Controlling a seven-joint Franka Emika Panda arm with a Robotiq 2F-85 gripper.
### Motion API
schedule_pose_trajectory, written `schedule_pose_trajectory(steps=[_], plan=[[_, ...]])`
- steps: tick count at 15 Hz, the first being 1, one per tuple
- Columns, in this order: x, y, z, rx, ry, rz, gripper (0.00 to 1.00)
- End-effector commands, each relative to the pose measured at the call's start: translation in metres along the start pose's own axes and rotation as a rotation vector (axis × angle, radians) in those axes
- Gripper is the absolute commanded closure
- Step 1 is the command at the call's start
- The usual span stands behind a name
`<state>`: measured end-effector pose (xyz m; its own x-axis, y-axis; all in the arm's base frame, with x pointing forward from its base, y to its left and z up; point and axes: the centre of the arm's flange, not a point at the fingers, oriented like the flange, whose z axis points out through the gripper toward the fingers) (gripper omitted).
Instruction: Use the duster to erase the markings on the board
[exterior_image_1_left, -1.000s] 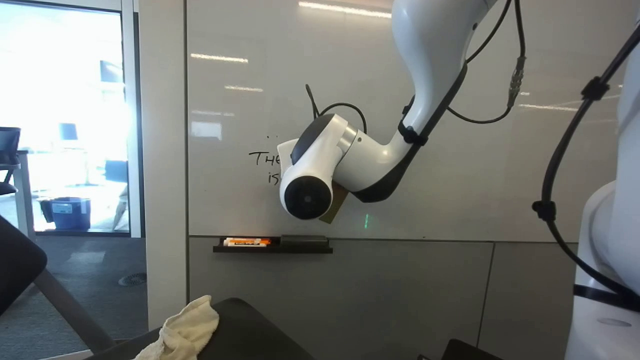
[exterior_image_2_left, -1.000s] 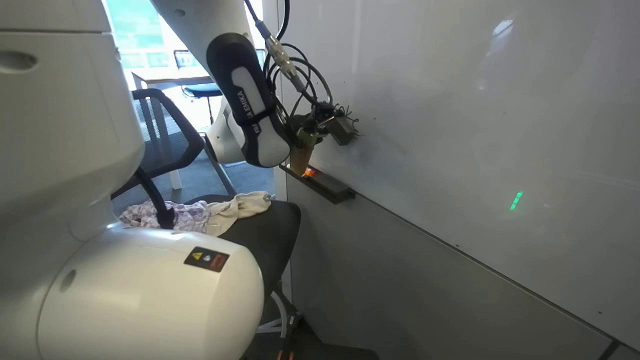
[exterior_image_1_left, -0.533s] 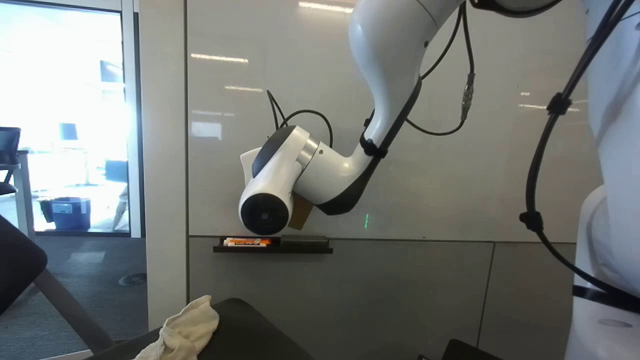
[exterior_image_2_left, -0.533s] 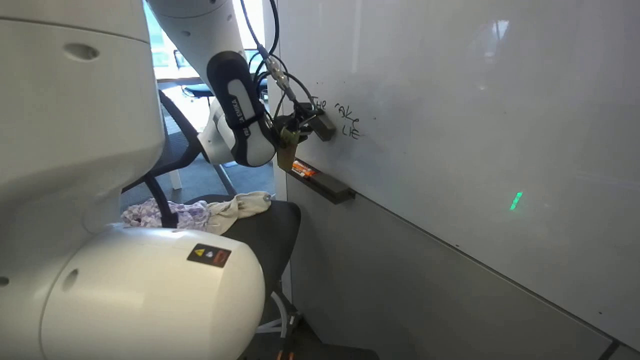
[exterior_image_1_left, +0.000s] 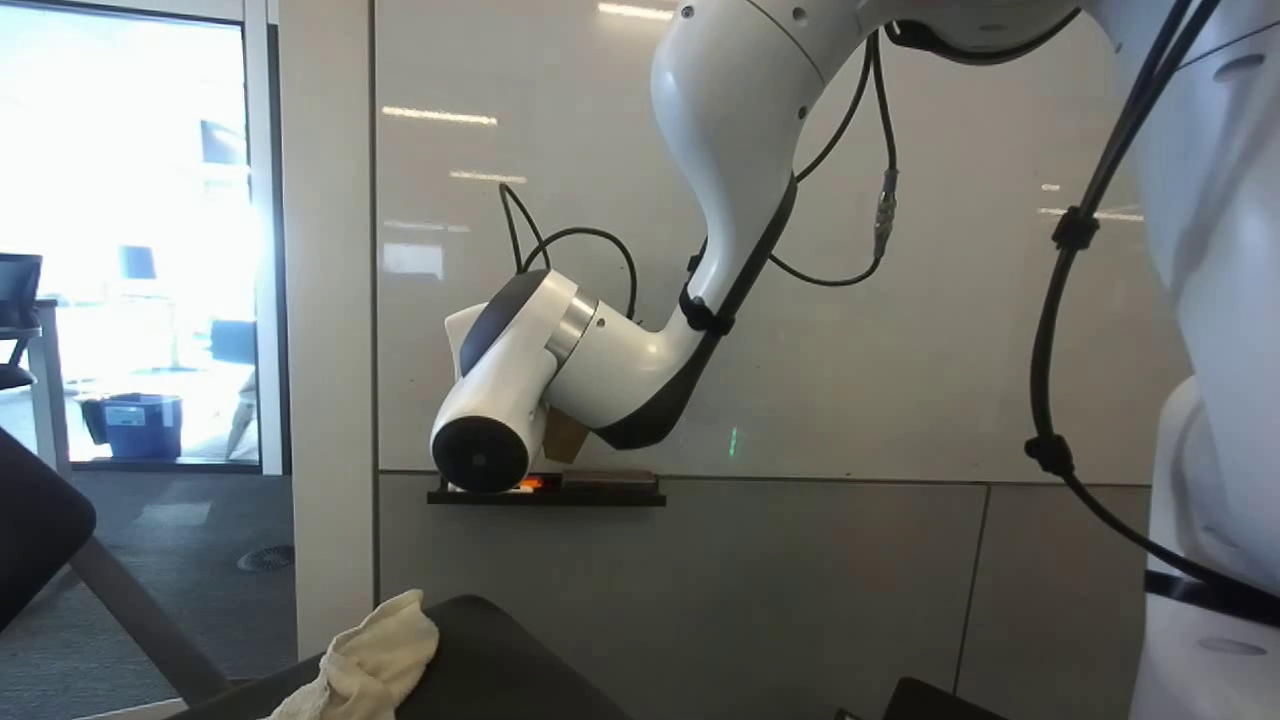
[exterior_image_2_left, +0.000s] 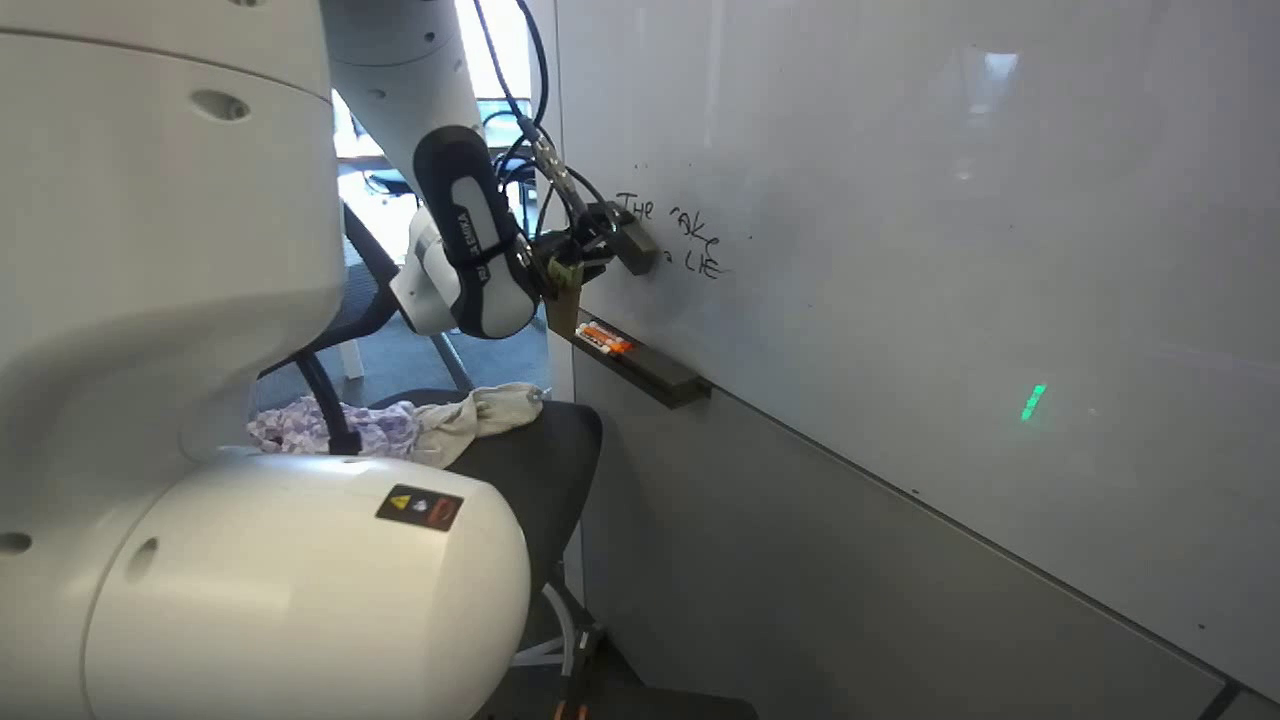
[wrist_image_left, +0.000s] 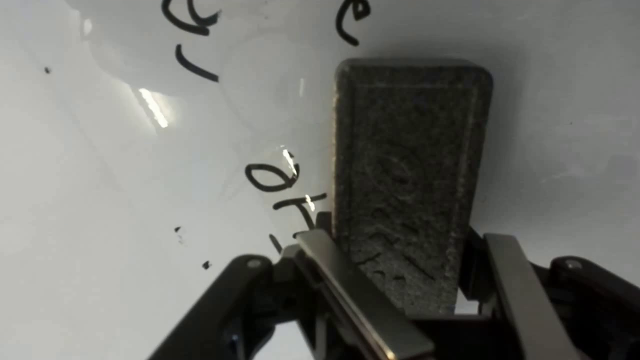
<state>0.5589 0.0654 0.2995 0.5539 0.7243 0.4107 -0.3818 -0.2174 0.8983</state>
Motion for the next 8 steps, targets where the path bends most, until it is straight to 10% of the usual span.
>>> schedule_pose_trajectory(steps=[1, 8], plan=[[-0.016, 0.032, 0.036, -0.100, -0.089, 0.002, 0.69], [-0.065, 0.073, 0.045, -0.175, -0.219, 0.006, 0.69]])
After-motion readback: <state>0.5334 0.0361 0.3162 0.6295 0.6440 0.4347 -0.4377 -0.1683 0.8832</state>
